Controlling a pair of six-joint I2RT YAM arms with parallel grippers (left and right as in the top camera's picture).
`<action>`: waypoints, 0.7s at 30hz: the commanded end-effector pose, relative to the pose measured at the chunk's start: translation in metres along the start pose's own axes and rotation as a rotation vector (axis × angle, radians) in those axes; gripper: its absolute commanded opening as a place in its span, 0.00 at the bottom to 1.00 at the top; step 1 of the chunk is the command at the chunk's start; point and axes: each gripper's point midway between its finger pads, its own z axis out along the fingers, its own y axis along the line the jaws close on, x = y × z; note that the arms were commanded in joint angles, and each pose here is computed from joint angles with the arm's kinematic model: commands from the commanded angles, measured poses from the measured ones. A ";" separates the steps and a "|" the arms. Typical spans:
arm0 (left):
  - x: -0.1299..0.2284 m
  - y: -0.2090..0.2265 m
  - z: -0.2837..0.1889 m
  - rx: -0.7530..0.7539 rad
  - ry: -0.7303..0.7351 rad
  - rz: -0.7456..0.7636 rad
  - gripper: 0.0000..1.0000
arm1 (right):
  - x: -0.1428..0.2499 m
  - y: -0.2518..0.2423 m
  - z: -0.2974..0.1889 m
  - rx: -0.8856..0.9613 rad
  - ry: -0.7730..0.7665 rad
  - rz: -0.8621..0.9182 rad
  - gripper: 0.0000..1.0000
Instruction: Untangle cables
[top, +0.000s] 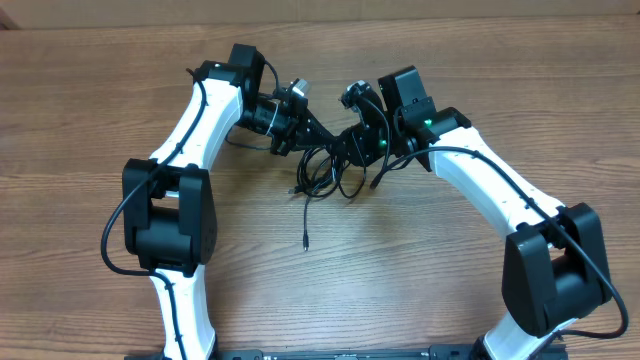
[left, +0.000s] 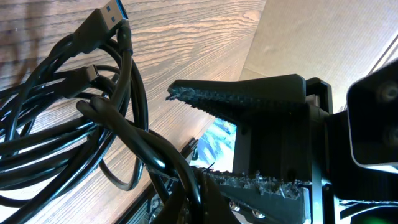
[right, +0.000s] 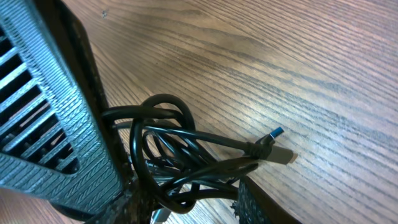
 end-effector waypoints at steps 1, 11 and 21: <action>0.007 -0.024 0.002 0.062 0.023 0.068 0.04 | -0.005 0.020 0.003 -0.069 -0.019 -0.087 0.43; 0.007 -0.024 0.002 0.064 0.023 0.068 0.04 | -0.005 0.040 0.001 -0.178 -0.044 -0.293 0.40; 0.007 -0.024 0.002 0.064 0.023 0.068 0.04 | -0.003 0.040 0.001 -0.180 -0.036 -0.303 0.04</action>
